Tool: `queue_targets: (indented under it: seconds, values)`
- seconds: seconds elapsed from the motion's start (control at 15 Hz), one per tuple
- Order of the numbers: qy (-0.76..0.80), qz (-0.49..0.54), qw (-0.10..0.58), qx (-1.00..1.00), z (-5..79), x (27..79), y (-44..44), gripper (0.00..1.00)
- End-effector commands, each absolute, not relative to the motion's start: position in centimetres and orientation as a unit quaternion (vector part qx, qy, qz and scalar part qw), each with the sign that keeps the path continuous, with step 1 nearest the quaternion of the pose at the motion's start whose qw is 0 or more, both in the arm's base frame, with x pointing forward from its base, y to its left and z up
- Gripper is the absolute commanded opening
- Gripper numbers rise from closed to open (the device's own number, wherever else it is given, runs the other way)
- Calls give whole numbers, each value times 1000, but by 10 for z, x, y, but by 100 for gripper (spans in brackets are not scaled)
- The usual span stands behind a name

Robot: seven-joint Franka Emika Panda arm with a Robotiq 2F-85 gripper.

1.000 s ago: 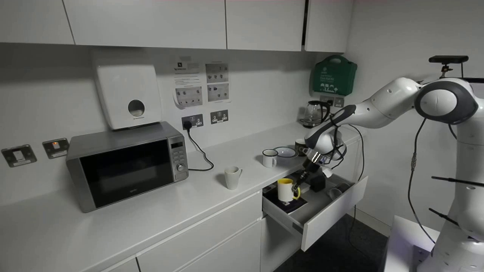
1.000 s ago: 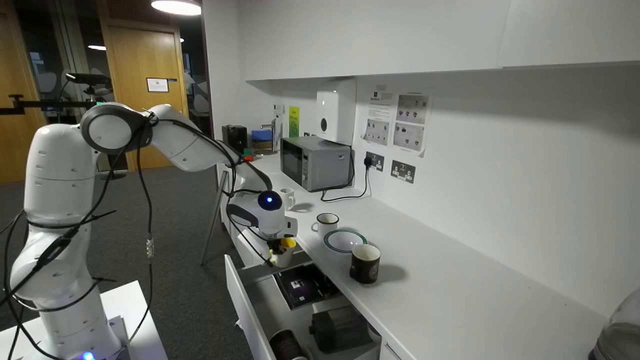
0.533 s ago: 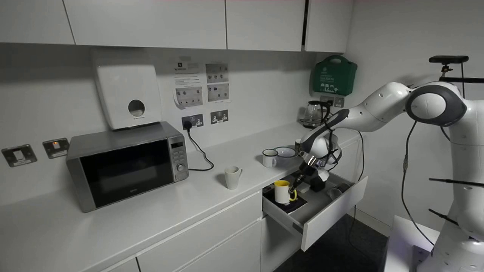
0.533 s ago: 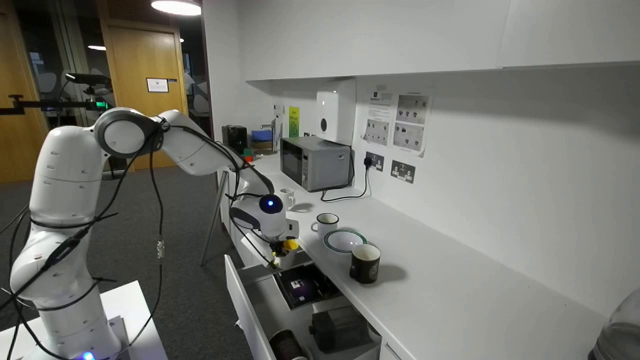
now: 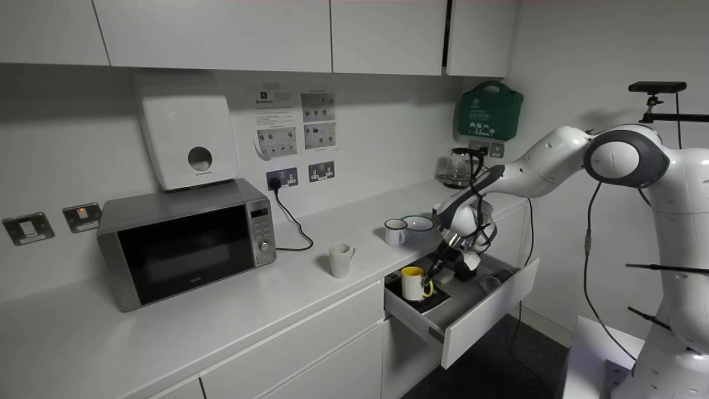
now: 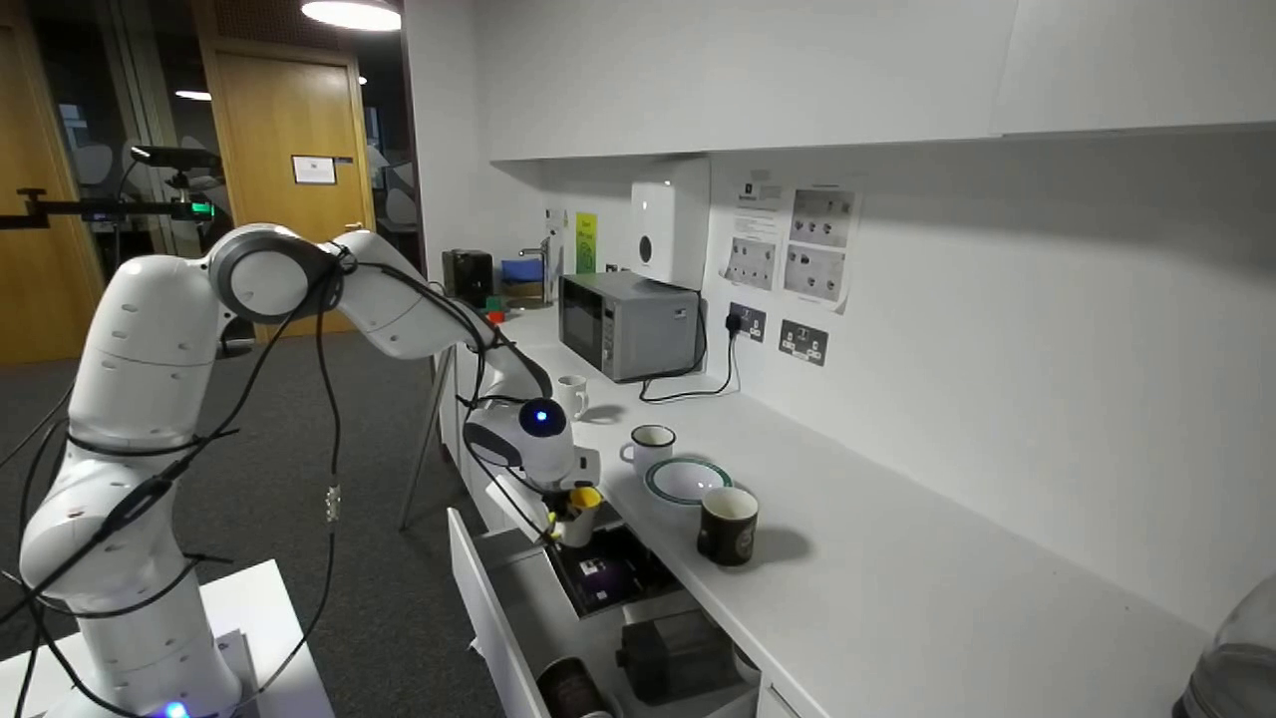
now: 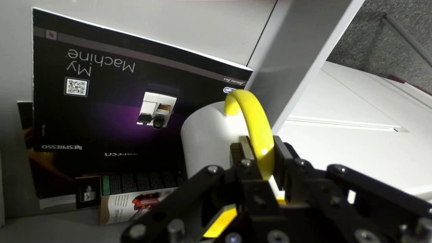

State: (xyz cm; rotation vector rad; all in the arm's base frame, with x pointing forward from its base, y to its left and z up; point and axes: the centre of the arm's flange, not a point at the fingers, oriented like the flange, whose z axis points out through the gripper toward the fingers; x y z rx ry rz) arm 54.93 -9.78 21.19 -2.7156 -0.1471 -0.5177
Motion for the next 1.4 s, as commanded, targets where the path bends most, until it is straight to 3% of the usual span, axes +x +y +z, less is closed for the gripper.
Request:
queue_targets:
  seconds: [0.0, 1.33]
  values:
    - [-68, -211, 178, -959, 208, 549, -105, 5]
    - [-86, -211, 175, -958, 181, 551, -91, 5]
